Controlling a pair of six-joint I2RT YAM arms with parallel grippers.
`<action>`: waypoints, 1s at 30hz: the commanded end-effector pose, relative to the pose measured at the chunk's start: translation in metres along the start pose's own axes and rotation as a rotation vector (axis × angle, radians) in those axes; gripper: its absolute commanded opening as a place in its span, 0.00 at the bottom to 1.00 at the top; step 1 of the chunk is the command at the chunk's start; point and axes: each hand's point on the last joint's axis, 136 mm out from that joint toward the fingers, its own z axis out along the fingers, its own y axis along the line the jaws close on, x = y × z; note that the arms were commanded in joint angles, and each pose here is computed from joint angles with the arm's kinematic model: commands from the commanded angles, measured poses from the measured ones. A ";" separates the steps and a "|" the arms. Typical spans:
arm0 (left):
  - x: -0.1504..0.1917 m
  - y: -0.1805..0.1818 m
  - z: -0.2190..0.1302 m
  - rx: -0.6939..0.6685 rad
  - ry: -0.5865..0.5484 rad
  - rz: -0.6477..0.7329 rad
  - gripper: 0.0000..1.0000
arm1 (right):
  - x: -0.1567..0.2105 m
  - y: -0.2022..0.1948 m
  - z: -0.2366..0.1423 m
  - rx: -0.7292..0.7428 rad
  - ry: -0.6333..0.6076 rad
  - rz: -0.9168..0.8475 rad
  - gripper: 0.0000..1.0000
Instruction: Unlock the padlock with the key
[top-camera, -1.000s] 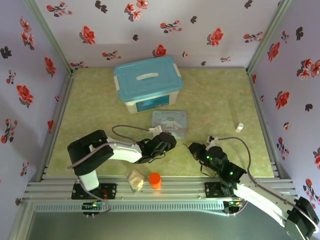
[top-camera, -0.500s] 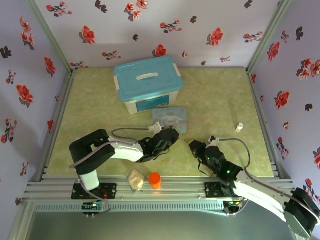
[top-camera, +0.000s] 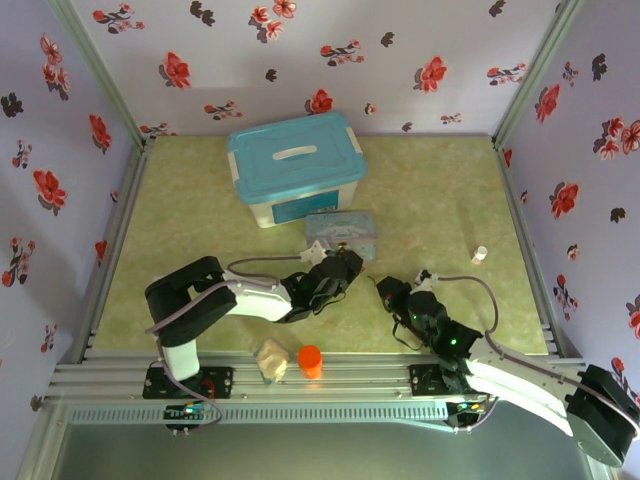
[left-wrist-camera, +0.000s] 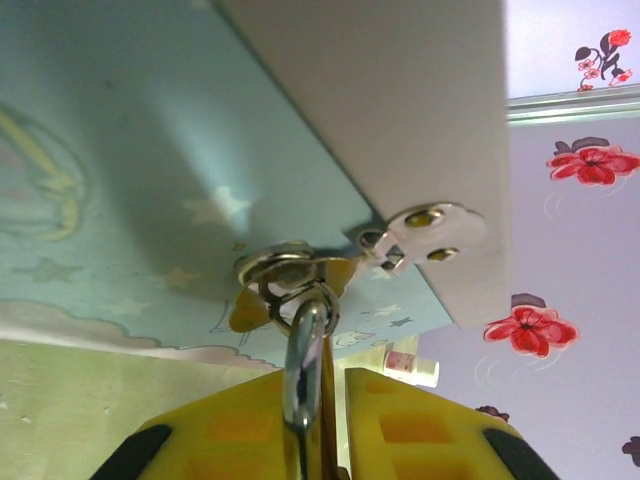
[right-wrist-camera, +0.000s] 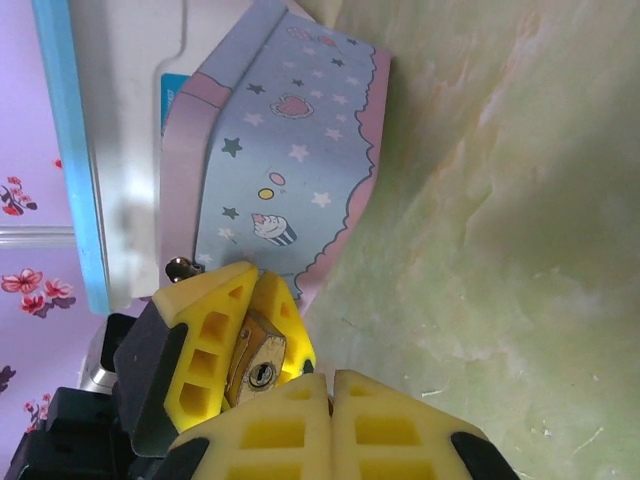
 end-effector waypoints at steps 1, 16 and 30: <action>-0.004 -0.026 0.004 0.076 -0.027 -0.067 0.00 | -0.011 0.019 -0.001 -0.043 -0.064 0.027 0.00; 0.009 -0.031 0.009 0.098 -0.005 -0.134 0.00 | -0.016 0.023 -0.001 -0.047 -0.100 0.015 0.00; 0.015 -0.038 0.013 0.107 0.004 -0.139 0.00 | -0.017 0.020 0.001 -0.029 -0.105 0.010 0.00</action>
